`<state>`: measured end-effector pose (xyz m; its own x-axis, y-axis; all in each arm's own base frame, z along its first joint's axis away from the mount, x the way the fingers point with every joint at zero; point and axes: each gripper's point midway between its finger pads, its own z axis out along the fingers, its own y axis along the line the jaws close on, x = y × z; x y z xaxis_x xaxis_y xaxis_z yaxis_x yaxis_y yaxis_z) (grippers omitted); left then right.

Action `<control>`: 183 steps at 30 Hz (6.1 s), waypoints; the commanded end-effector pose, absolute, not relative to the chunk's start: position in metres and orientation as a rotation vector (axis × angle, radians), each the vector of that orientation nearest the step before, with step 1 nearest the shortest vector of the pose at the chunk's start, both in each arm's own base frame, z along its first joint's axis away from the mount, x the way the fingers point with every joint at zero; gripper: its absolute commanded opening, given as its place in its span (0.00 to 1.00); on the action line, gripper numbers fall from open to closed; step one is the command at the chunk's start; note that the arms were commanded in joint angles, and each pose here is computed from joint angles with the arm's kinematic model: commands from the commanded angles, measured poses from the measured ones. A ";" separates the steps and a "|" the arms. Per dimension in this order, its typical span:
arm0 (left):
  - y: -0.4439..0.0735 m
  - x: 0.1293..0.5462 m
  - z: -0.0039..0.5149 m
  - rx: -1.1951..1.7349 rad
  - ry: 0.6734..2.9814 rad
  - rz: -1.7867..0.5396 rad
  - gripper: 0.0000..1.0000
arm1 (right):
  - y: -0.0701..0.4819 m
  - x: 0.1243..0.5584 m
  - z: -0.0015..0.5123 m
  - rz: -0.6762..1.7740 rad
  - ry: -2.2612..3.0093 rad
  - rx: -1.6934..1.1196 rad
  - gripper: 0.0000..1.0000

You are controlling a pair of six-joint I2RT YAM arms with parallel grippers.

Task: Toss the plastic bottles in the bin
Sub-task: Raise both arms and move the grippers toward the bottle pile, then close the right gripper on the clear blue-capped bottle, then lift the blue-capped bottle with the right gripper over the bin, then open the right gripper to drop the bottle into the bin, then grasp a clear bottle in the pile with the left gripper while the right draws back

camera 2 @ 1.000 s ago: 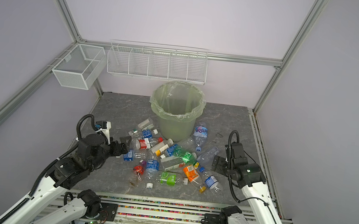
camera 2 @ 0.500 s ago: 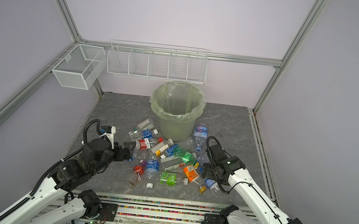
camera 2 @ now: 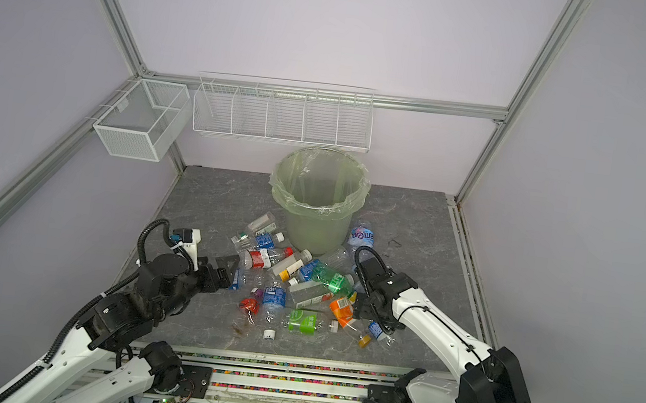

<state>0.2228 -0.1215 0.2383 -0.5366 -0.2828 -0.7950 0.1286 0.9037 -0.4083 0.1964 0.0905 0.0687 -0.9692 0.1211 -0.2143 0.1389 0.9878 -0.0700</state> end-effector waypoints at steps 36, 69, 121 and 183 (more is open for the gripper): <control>-0.100 0.213 0.254 -0.201 2.020 -0.509 0.96 | 0.048 0.195 0.044 -0.349 2.806 0.566 0.54; -0.103 0.206 0.224 -0.199 2.091 -0.531 0.95 | 0.136 0.231 0.386 0.687 2.044 0.038 0.49; -0.103 0.197 0.226 -0.199 2.089 -0.587 0.95 | 0.254 0.395 0.458 0.739 2.058 -0.179 0.88; -0.331 0.219 0.119 1.037 2.471 -0.380 0.82 | 0.133 0.173 0.222 0.639 2.446 -0.200 0.88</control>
